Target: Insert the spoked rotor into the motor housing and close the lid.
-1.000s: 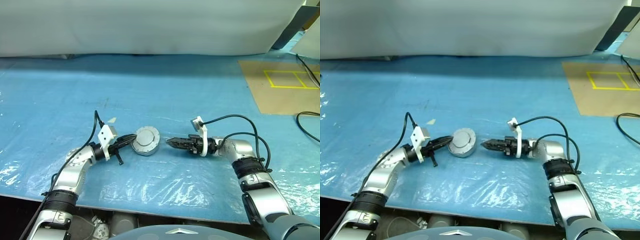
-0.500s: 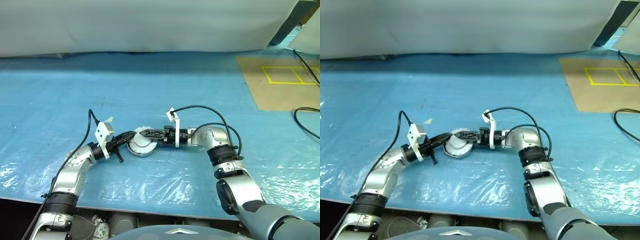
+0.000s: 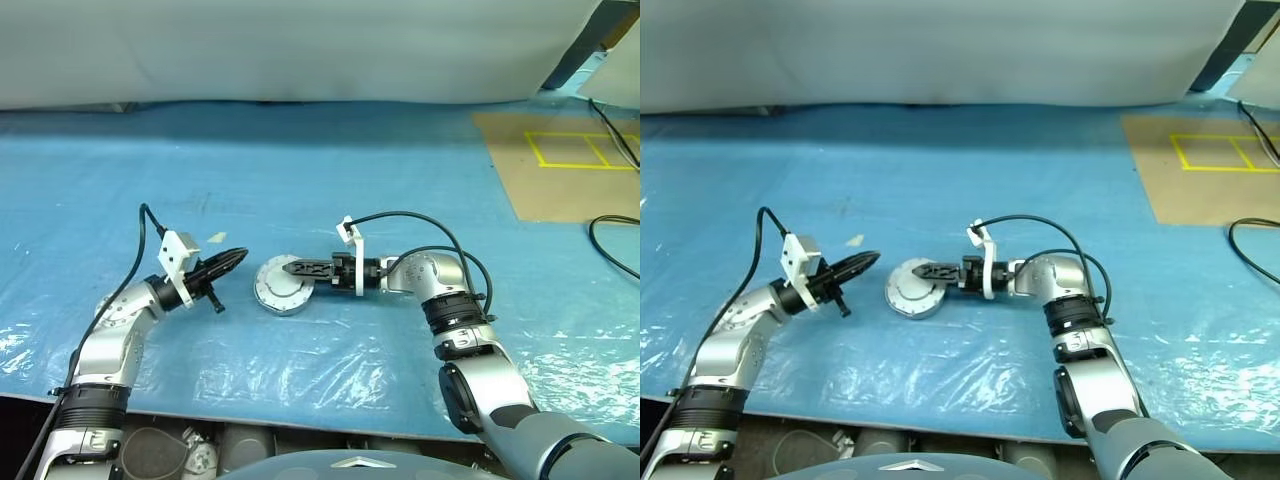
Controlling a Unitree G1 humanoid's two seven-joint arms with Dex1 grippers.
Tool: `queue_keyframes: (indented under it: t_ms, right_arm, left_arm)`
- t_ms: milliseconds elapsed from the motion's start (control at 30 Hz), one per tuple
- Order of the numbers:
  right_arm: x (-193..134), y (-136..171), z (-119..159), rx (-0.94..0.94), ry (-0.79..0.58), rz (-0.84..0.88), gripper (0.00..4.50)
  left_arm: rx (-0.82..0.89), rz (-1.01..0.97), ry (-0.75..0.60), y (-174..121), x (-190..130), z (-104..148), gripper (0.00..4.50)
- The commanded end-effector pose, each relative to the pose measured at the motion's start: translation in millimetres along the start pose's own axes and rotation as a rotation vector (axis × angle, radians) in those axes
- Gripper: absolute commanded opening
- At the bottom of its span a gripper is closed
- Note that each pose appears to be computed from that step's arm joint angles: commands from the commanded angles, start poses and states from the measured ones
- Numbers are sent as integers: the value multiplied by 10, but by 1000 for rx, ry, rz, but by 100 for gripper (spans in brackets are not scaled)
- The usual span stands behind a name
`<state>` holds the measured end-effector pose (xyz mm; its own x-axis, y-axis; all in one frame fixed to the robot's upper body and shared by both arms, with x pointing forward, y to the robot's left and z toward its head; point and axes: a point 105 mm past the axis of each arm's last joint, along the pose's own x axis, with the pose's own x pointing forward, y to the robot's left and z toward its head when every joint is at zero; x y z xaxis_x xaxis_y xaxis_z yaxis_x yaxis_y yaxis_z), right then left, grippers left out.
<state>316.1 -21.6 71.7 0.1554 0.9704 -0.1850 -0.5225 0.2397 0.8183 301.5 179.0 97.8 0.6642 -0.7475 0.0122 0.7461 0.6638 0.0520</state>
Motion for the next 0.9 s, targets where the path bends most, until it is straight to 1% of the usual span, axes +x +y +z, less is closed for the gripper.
queue_keyframes:
  t_ms: [33, 233, 333, 567, 667, 733, 900]
  right_arm:
    - [-61, 72, -26, -13, 9, 24, 448]
    - [-208, 119, -143, -32, 49, 26, 448]
    - [-208, 110, -188, -28, 58, 16, 448]
    - [-191, 70, -138, -27, 31, -10, 448]
    - [-252, 43, -97, -30, 15, -22, 390]
    - [-298, 16, -70, -28, 3, -34, 331]
    - [-357, 20, -109, -27, 2, -38, 161]
  left_arm:
    - [14, -1, -41, -45, -44, 115, 0]
    - [1, -7, -24, -129, -42, 33, 0]
    - [-3, -16, -20, -176, -10, -5, 0]
    - [-11, -22, -35, -197, 66, 14, 0]
    - [-10, -23, -34, -197, 79, 9, 0]
    - [-11, -25, -33, -200, 81, 5, 0]
    - [-17, -33, -31, -215, 93, -10, 0]
